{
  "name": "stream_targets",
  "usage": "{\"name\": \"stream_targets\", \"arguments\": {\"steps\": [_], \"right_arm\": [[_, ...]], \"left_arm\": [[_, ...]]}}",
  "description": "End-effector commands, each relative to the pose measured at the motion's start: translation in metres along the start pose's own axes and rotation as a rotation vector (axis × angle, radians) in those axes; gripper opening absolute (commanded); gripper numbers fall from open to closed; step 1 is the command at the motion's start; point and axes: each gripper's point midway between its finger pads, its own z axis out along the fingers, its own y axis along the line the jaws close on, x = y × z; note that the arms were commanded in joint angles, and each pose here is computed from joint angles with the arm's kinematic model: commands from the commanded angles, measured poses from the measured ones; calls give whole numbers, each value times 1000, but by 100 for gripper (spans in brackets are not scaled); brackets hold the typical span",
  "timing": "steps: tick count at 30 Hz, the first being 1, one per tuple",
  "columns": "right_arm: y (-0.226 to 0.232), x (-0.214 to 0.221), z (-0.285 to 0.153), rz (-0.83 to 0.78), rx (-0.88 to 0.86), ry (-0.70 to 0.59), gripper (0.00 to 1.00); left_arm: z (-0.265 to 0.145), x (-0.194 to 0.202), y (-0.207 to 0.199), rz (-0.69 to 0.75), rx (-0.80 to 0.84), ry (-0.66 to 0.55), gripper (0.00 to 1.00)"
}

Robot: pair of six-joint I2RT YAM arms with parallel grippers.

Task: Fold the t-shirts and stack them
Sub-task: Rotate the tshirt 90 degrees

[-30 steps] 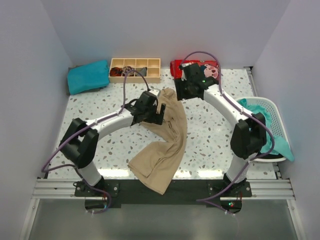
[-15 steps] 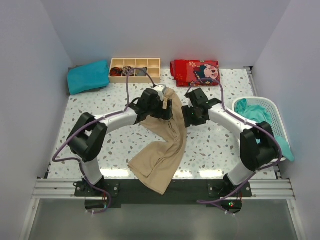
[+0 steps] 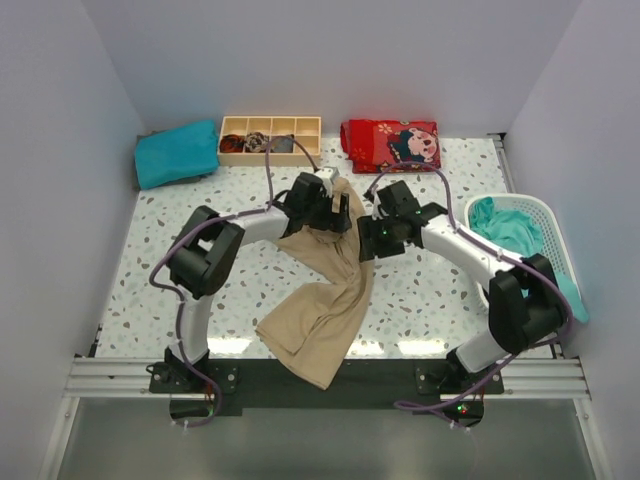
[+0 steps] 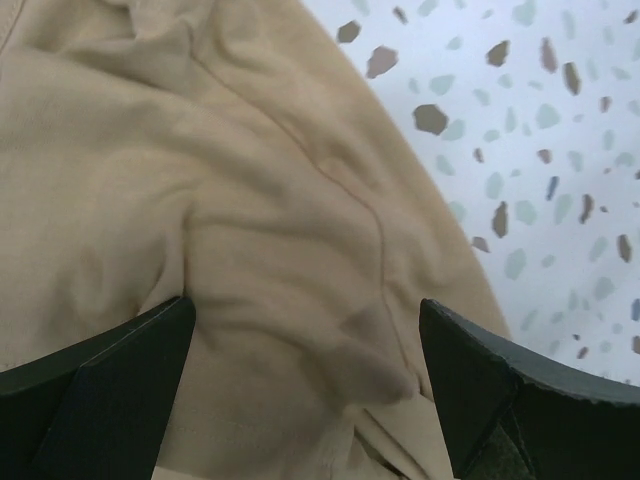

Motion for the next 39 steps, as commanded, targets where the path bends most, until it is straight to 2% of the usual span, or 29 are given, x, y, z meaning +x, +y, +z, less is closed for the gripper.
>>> {"name": "stream_targets", "arguments": {"steps": [1, 6, 10, 11, 13, 14, 16, 19, 24, 32, 36, 39], "right_arm": [[59, 23, -18, -57, -228, 31, 57], [91, 69, -26, -128, -315, 141, 58], [118, 115, -29, -211, -378, 236, 59], [119, 127, -27, -220, -382, 269, 59], [130, 145, -23, -252, -407, 313, 59], [133, 151, -22, -265, -410, 329, 59], [143, 162, -16, -298, -416, 347, 59], [161, 167, -13, -343, -443, 343, 58], [194, 148, -13, -401, -497, 268, 59], [216, 124, 22, -479, -487, 237, 59], [204, 135, 59, -500, -409, 303, 58], [193, 149, 64, -483, -369, 360, 57]], "left_arm": [[10, -7, 39, 20, -100, 18, 100], [31, -8, 70, 41, -122, 66, 100], [52, -15, 72, 104, -70, 109, 100], [55, -35, 66, 142, -53, 80, 100], [63, -31, 69, 155, -51, 116, 100], [64, -43, 64, 181, -37, 96, 100], [67, -44, 64, 189, -29, 102, 100], [66, -50, 59, 202, -9, 89, 100], [65, -51, 56, 218, 11, 88, 100], [61, -55, 52, 238, 27, 91, 100], [57, -55, 54, 257, 15, 99, 100], [54, -60, 58, 262, -4, 90, 100]]}}
